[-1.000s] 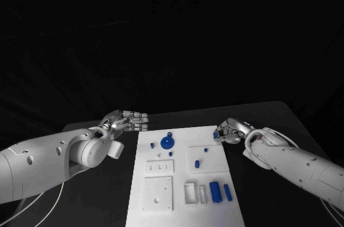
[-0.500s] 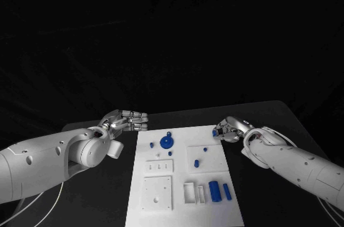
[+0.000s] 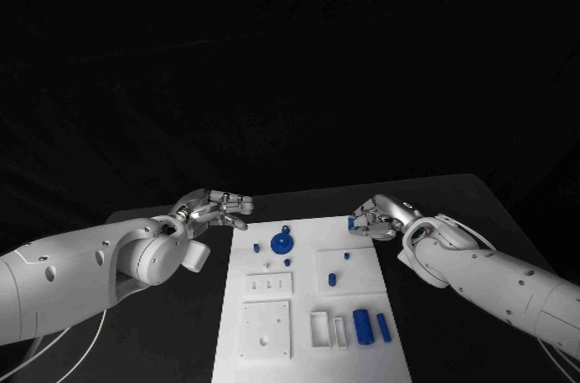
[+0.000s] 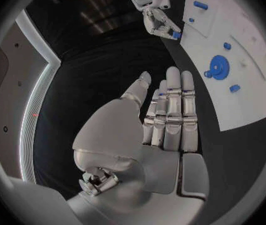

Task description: Assemble the parts on the task board

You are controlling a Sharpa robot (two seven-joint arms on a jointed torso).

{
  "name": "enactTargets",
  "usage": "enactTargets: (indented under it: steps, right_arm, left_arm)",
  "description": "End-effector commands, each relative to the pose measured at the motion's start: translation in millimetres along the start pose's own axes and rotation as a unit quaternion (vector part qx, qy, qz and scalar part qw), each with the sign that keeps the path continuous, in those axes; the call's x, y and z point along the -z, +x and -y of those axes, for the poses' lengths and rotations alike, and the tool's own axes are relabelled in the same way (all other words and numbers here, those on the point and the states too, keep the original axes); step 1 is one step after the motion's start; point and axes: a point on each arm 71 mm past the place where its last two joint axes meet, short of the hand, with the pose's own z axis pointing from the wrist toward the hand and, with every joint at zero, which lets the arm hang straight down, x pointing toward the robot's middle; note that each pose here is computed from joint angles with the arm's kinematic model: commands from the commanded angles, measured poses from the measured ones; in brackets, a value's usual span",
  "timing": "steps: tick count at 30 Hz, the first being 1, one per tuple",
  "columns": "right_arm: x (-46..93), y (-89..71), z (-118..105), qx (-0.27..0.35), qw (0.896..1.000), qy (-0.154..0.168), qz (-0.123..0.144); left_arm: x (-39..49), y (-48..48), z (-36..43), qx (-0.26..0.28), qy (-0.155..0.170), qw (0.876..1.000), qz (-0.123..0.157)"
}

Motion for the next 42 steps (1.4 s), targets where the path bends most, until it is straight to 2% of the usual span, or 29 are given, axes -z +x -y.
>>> enactTargets:
  steps: [1, 6, 12, 20, 28, 42]
  right_arm:
    - [-0.7, -2.9, -11.7, 0.005, 1.0, 0.01, 0.006]
    - [-2.1, -3.9, -34.9, 0.001, 1.0, -0.009, 0.004]
    - [-5.2, 0.6, -61.4, -0.009, 1.0, -0.03, -0.003]
    - [-6.8, 12.0, -89.8, -0.014, 0.998, -0.054, -0.019]
    - [-7.0, 20.5, -110.6, -0.012, 0.997, -0.073, -0.029]
    - [-7.4, 27.2, -125.9, -0.009, 0.995, -0.09, -0.041]
  left_arm:
    - [-1.8, 6.7, 0.7, -0.035, -0.034, 0.999, -0.019]
    - [-7.1, 17.3, 4.7, -0.063, -0.076, 0.994, -0.036]
    - [-15.4, 35.2, 8.7, -0.093, -0.124, 0.986, -0.059]
    - [-29.3, 58.8, 8.4, -0.124, -0.17, 0.974, -0.083]
    - [-39.0, 73.8, 8.5, -0.138, -0.185, 0.969, -0.087]
    - [-47.6, 85.6, 9.9, -0.155, -0.187, 0.966, -0.09]
